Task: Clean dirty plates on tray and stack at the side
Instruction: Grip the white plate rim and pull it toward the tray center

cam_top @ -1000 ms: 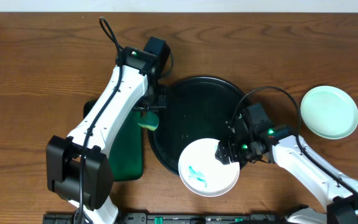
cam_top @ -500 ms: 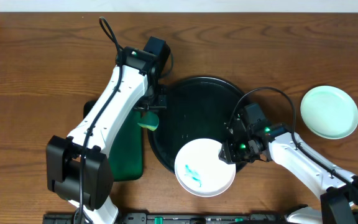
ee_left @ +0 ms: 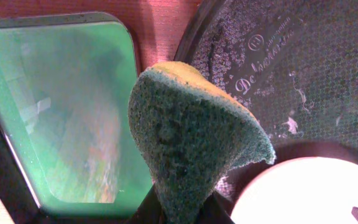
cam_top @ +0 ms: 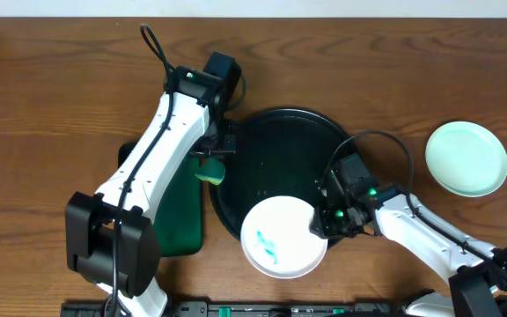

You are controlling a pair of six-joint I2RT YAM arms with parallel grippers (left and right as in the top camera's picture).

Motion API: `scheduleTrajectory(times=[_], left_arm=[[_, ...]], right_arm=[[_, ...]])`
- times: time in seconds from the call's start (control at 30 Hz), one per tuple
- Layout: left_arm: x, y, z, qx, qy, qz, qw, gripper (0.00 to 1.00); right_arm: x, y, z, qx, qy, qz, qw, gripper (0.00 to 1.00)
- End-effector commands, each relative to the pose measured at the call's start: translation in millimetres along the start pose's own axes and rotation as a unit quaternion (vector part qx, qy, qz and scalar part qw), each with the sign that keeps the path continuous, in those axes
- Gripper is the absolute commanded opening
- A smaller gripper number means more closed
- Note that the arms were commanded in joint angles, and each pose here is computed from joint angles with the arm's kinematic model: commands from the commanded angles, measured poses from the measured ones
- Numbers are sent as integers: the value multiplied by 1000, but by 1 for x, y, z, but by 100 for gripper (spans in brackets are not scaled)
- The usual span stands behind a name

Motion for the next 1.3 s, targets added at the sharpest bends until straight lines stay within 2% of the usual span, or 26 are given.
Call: scheduleTrajectory(times=[0.0, 0.13, 0.27, 0.57, 0.7, 1.0, 1.27], left_arm=[[2, -6, 0, 8, -3, 11, 1000, 7], [2, -6, 0, 8, -3, 11, 1000, 7], [3, -6, 0, 9, -3, 11, 1000, 7], [3, -6, -1, 11, -3, 13, 1000, 7], [2, -6, -1, 14, -3, 9, 1000, 7], [-17, -10, -6, 56, -3, -67, 996, 7], [-57, -14, -20, 117, -65, -195, 972, 7]], right_arm=[[2, -4, -4, 8, -20, 1, 1000, 2], [-1, -4, -2, 1, -25, -13, 1000, 1], [-12, 0, 7, -28, -32, -71, 997, 1], [-25, 51, 52, -173, -78, -214, 958, 1], [-29, 44, 52, -163, -81, -220, 958, 1], [-54, -11, 44, -85, -129, -238, 959, 1], [-55, -19, 50, -92, -132, -224, 961, 1]])
Point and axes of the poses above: each gripper's point midway between its finger pads, its own y axis back along the fingers, its own x axis along the line the jaws close on, z = x × y, the point moved 7 cm from there along y, back along the fingers, and after that the axes turned 14 degrees about y, right-handed, at the moved point
